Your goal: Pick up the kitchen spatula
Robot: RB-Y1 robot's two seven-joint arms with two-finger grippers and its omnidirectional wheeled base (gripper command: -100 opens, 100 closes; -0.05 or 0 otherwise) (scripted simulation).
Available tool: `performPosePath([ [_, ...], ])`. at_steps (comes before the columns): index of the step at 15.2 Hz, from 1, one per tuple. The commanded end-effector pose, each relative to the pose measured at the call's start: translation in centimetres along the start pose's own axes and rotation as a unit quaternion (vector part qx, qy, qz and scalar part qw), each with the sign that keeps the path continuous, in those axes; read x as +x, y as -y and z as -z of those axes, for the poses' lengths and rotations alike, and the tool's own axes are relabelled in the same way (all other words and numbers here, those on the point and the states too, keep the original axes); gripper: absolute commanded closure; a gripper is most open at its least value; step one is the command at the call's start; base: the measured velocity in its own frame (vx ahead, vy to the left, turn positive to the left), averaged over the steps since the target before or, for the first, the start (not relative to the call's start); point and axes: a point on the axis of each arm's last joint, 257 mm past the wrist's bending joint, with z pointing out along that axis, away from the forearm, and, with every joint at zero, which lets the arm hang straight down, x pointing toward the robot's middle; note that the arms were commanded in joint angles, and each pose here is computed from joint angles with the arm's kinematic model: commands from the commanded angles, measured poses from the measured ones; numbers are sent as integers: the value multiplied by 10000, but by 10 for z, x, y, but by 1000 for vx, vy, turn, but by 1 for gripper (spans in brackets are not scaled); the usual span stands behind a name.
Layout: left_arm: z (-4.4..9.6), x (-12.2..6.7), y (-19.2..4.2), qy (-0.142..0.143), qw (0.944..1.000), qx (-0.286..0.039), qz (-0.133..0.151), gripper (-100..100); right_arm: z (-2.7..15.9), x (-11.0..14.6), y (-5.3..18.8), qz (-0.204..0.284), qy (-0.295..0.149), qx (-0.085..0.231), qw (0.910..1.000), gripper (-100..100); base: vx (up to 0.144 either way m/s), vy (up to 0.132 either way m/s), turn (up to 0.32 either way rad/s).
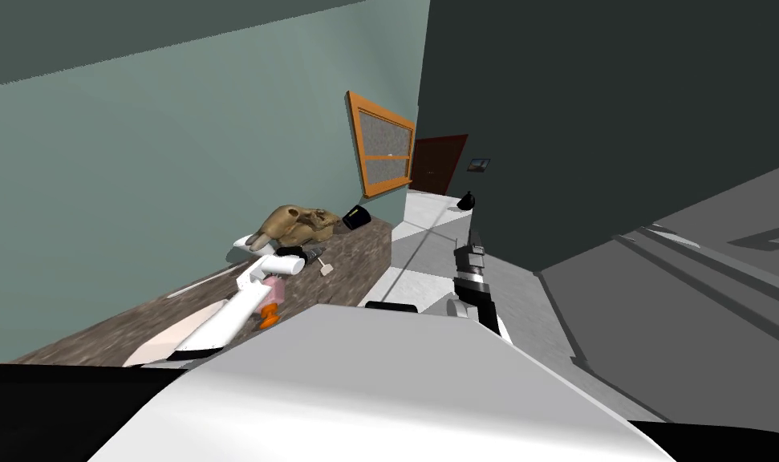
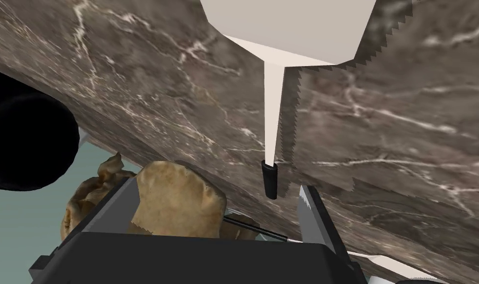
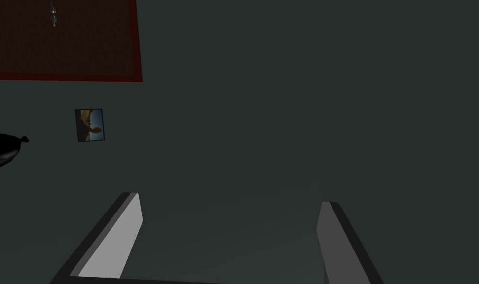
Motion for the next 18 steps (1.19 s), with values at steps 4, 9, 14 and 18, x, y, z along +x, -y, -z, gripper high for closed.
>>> performPosePath([
  [4,0,1,-24,-248,9987,-446,-39,-100,0,0,0,0,0,0,10000,0,20,-24,-37],
  [9,2,-1,-48,-526,9944,-912,-71,-100,0,0,0,0,0,0,10000,0,20,-31,-41],
  [14,8,-1,-69,-797,9880,-1318,-83,-100,0,0,0,0,0,0,10000,0,21,-27,-43],
  [18,14,-1,-85,-1028,9813,-1627,-81,-100,0,0,0,0,0,0,10000,0,20,-24,-34],
])
